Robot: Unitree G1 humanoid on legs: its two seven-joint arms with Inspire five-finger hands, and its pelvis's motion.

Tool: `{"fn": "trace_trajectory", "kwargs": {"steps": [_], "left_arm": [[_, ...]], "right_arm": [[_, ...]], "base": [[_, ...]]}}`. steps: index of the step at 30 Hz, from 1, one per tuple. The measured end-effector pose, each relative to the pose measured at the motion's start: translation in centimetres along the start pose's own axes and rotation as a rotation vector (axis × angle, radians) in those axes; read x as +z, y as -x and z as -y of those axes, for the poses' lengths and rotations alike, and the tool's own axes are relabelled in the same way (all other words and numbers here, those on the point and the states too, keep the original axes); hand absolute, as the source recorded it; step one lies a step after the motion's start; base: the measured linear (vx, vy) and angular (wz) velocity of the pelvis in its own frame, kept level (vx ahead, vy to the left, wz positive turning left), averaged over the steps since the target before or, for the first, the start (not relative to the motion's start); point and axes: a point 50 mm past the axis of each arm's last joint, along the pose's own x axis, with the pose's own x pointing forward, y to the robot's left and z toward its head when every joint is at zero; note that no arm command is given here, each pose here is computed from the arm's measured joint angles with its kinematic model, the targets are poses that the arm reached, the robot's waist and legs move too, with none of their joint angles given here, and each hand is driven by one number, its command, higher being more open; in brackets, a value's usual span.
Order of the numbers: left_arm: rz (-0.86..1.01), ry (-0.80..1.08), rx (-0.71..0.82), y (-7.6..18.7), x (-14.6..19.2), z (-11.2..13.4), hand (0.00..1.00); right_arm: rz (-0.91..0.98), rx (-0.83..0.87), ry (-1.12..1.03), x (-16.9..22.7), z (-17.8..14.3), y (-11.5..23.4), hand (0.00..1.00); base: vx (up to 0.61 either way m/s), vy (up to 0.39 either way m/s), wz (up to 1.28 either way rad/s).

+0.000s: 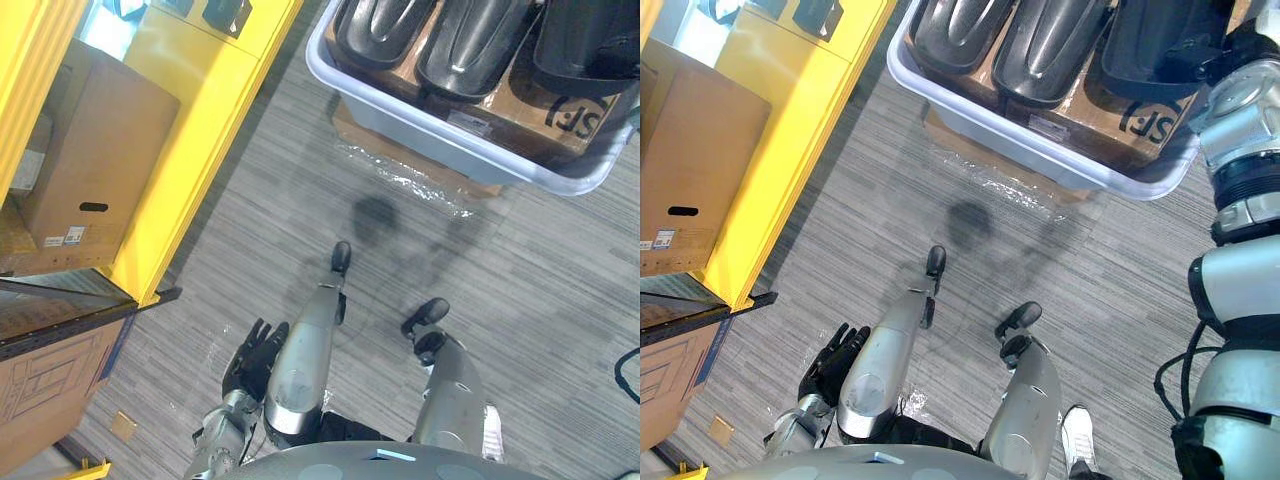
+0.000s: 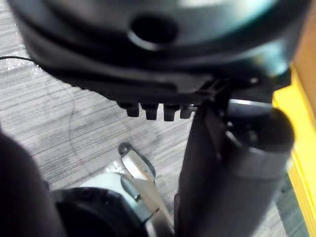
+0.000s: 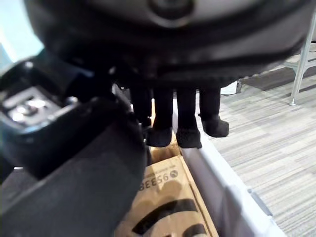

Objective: Walk over and take three plastic housings, then place them on the shelf

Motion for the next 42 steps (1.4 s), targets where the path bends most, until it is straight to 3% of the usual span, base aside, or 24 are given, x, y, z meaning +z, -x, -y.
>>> {"fn": "trace_trajectory", "kwargs": {"steps": [10, 12, 16, 24, 27, 30, 33, 38, 42], "left_arm": [[0.042, 0.024, -0.025, 0.0, 0.7, 0.2, 1.0], [0.198, 0.004, -0.105, 0.5, 2.8, 1.2, 1.0], [0.236, -0.054, -0.111, -0.1, 4.6, 2.4, 1.0], [0.349, -0.024, -0.259, 0.9, 8.3, 6.2, 1.0], [0.401, -0.05, -0.316, 1.4, 9.9, 7.2, 1.0], [0.426, -0.096, -0.348, 1.0, 11.3, 7.8, 1.0], [0.489, -0.133, -0.373, 0.5, 13.7, 8.5, 1.0], [0.659, -0.129, -0.411, -0.1, 19.5, 11.2, 1.0], [0.676, -0.14, -0.428, -0.3, 21.0, 13.4, 1.0]], "right_arm": [[0.005, 0.018, 0.077, 0.6, -1.3, 0.1, 0.0], [0.024, 0.023, 0.103, 1.2, -2.1, 0.2, 0.0], [0.108, 0.015, 0.074, 3.3, -3.1, 0.7, 0.0], [0.29, -0.122, -0.011, 8.9, 1.5, 1.9, 0.0], [0.324, -0.176, -0.04, 7.8, 2.6, 1.5, 0.0], [0.371, -0.25, -0.114, 1.4, -1.6, 1.3, 0.0], [0.364, -0.302, -0.04, -3.3, -6.5, 2.7, 0.0], [0.432, -0.248, -0.058, -3.7, -12.3, 6.7, 0.0], [0.575, -0.223, -0.126, -0.9, -14.5, 10.2, 0.0]], "base": [[0.02, -0.008, 0.05], [0.0, -0.041, 0.02], [0.02, -0.038, 0.06], [0.03, -0.047, 0.0], [0.02, -0.04, 0.04], [0.06, -0.013, -0.05], [0.06, 0.017, -0.18], [-0.01, 0.011, -0.31], [0.01, -0.017, -0.3]]}}
